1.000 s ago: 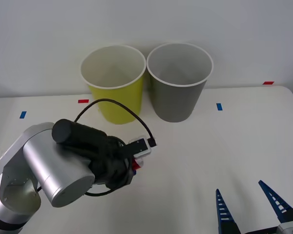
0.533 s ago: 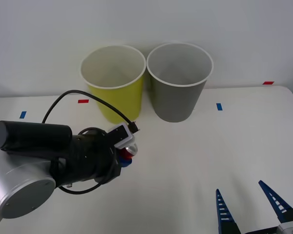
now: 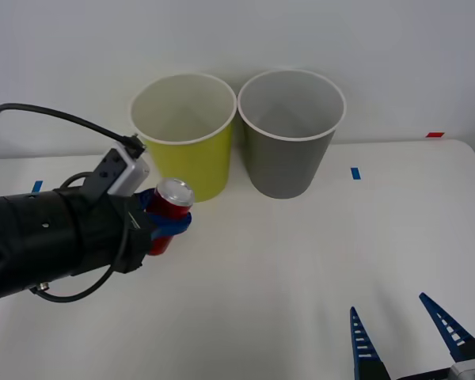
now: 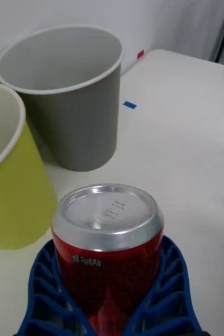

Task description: Put cans in the gray bin and PET bottles in the light green bin.

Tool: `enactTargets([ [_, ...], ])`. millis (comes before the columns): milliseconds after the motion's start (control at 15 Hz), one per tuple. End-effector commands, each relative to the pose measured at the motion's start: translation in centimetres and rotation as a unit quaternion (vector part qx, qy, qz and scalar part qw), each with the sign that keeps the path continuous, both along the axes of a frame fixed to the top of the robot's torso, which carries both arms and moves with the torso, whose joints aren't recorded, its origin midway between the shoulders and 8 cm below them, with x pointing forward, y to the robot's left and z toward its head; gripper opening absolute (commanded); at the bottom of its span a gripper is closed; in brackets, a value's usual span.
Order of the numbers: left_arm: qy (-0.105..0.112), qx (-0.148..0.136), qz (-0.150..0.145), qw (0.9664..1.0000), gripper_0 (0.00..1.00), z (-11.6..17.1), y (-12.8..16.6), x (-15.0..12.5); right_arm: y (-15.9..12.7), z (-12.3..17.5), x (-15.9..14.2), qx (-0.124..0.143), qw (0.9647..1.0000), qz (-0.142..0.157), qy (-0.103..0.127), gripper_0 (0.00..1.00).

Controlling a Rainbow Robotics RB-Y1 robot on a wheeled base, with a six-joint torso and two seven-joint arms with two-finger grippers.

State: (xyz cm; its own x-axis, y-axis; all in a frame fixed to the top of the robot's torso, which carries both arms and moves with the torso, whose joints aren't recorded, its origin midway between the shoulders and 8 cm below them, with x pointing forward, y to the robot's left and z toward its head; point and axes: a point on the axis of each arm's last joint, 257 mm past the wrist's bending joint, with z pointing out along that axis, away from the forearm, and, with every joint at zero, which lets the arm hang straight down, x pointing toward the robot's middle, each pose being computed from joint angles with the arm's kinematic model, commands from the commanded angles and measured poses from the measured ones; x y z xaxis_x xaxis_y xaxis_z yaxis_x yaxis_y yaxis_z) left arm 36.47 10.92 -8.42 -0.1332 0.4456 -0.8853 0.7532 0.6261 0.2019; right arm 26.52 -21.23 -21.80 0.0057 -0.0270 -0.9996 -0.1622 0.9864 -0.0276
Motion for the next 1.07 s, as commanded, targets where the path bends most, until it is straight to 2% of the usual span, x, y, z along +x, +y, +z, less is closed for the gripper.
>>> enactTargets([
  [67, -0.024, -0.036, 0.006, 0.9990, 0.00, 3.6, 1.7, -0.6, 0.0, 0.0, 0.0, 0.000, 1.0000, 0.000, 0.000, 1.00],
  [200, -0.045, -0.069, 0.011, 0.9965, 0.00, 6.2, 2.7, -0.5, 0.0, 0.0, 0.0, 0.000, 1.0000, 0.000, 0.000, 1.00],
  [400, -0.079, -0.088, 0.021, 0.9927, 0.00, 9.1, 3.5, -0.1, 0.0, 0.0, 0.0, 0.000, 1.0000, 0.000, 0.000, 1.00],
  [600, -0.113, -0.108, 0.020, 0.9875, 0.00, 12.3, 3.3, 0.3, 0.0, 0.0, 0.0, 0.000, 1.0000, 0.000, 0.000, 1.00],
  [733, -0.137, -0.127, 0.017, 0.9823, 0.00, 15.1, 2.8, 0.5, 0.0, 0.0, 0.0, 0.000, 1.0000, 0.000, 0.000, 1.00],
  [867, -0.118, -0.174, 0.023, 0.9774, 0.00, 16.7, 2.4, 0.9, 0.0, 0.0, 0.0, 0.000, 1.0000, 0.000, 0.000, 1.00],
  [933, -0.113, -0.189, 0.027, 0.9752, 0.00, 17.2, 2.4, 1.2, 0.0, 0.0, 0.0, 0.000, 1.0000, 0.000, 0.000, 1.00],
  [1067, -0.124, -0.207, 0.037, 0.9697, 0.00, 19.4, 2.1, 2.3, 0.0, 0.0, 0.0, 0.000, 1.0000, 0.000, 0.000, 1.00],
])
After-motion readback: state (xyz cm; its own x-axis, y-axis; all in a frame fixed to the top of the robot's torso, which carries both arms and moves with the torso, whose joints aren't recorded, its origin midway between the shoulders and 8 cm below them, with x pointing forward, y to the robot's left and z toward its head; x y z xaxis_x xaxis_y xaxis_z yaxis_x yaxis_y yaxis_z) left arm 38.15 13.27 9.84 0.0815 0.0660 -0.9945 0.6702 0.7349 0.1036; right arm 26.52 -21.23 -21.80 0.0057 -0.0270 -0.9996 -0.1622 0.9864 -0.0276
